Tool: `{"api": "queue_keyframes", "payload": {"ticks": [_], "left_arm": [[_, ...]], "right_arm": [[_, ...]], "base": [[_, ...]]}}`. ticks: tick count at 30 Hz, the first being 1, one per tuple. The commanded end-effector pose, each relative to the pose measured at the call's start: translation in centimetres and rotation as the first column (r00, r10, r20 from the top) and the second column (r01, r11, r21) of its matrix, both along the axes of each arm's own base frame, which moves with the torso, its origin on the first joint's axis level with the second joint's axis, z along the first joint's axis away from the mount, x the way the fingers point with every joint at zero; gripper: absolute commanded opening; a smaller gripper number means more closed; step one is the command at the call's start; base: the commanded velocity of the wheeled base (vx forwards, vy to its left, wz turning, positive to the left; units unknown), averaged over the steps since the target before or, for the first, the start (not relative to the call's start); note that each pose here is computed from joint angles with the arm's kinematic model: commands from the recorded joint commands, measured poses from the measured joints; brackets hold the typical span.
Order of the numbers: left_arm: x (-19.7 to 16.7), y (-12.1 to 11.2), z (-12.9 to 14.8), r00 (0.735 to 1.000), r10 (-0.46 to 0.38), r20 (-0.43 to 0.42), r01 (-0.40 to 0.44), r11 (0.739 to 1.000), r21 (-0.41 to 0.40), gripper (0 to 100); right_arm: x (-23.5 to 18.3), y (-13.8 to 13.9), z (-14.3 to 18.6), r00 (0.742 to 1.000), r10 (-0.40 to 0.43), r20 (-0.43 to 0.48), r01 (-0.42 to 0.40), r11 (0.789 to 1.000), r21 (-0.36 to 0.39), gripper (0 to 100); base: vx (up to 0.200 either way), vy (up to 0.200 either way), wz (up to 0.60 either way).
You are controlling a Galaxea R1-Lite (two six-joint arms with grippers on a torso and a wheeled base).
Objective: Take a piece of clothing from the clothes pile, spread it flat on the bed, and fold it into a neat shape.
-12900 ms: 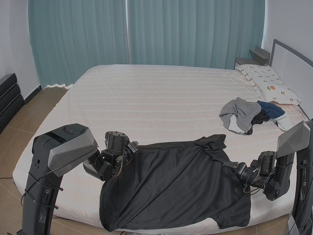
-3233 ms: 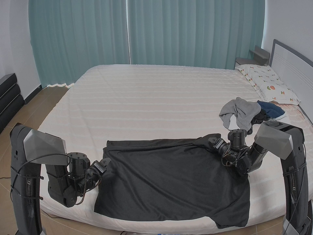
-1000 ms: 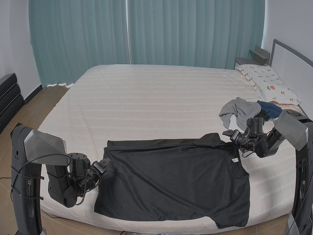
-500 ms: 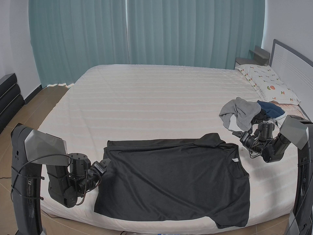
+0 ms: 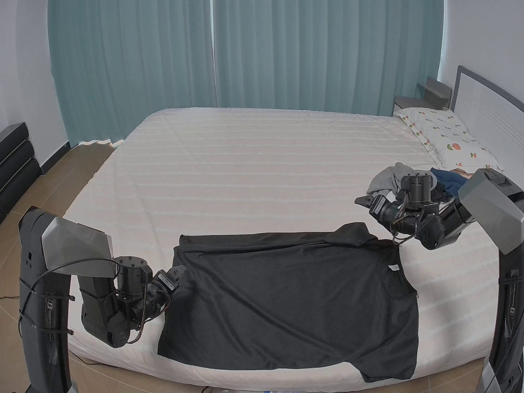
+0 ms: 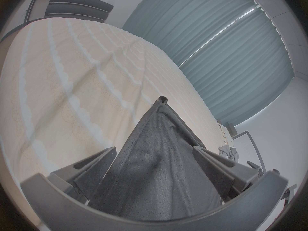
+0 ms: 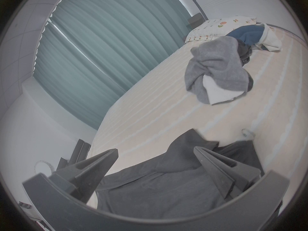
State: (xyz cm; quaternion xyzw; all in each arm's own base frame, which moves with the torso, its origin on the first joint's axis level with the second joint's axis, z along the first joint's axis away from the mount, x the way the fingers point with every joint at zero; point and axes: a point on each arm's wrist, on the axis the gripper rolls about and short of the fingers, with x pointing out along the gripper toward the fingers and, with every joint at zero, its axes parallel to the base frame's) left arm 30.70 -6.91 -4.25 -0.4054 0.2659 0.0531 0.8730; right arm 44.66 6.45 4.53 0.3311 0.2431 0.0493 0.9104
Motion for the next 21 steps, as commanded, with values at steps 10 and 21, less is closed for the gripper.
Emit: {"api": "queue_keyframes", "payload": {"ticks": [10,21], "left_arm": [[-0.1,0.0,-0.3,1.0,-0.01,-0.007,0.01,1.0,0.019,100],[-0.1,0.0,-0.3,1.0,-0.01,-0.007,0.01,1.0,0.019,100]], "right_arm": [[1.7,5.7,-5.5,0.993,0.01,-0.116,-0.007,1.0,0.03,100],[2.0,5.1,-7.3,0.979,-0.034,-0.202,0.043,0.998,0.042,100]], "base": [[0.0,0.0,0.0],[0.0,0.0,0.0]]}}
